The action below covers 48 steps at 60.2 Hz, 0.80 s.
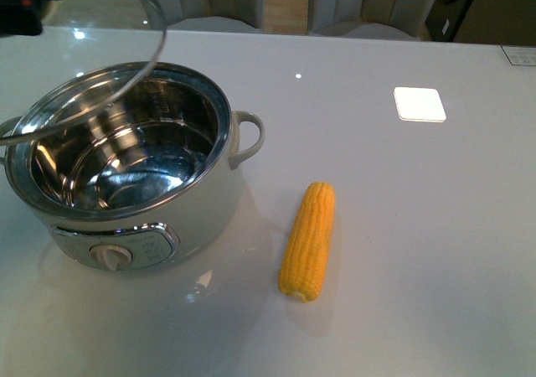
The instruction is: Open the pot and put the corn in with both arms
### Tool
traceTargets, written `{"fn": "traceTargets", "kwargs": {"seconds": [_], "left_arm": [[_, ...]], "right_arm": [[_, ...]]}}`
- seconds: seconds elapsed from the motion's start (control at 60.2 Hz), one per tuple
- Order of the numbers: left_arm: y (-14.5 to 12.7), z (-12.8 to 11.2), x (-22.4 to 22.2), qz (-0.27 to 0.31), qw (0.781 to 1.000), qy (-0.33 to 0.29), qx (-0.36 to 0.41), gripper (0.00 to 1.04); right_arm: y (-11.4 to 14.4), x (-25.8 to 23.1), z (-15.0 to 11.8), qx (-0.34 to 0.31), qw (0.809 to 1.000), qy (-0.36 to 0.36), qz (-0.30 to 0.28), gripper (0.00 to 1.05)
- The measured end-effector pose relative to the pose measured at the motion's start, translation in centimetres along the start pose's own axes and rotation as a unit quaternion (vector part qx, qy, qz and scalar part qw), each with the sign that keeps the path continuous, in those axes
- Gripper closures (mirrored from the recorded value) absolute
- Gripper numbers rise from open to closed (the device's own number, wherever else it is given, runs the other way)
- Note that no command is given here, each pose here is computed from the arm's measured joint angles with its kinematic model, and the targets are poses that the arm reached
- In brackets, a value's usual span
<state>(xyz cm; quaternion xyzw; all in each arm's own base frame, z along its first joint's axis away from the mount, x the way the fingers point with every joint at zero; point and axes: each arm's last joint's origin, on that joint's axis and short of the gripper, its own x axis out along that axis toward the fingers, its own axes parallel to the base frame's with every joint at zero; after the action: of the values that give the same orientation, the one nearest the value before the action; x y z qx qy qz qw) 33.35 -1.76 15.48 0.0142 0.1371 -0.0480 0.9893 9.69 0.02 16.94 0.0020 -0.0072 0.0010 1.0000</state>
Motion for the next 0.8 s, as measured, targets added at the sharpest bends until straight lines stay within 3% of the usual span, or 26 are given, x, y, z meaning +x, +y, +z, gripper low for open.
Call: {"fn": "traceTargets", "kwargs": {"seconds": [0.133, 0.548, 0.797], "left_arm": [[3.1, 0.1, -1.1, 0.033, 0.999, -0.005, -0.006, 0.62], [13.4, -4.3, -4.6, 0.163, 0.986, 0.014, -0.024, 0.62], [15.7, -7.6, -4.8, 0.184, 0.981, 0.046, -0.038, 0.62]], "right_arm": [[0.0, 0.0, 0.0, 0.0, 1.0, 0.0, 0.0, 0.09], [0.0, 0.0, 0.0, 0.0, 1.0, 0.0, 0.0, 0.09], [0.0, 0.0, 0.0, 0.0, 1.0, 0.0, 0.0, 0.09]]}}
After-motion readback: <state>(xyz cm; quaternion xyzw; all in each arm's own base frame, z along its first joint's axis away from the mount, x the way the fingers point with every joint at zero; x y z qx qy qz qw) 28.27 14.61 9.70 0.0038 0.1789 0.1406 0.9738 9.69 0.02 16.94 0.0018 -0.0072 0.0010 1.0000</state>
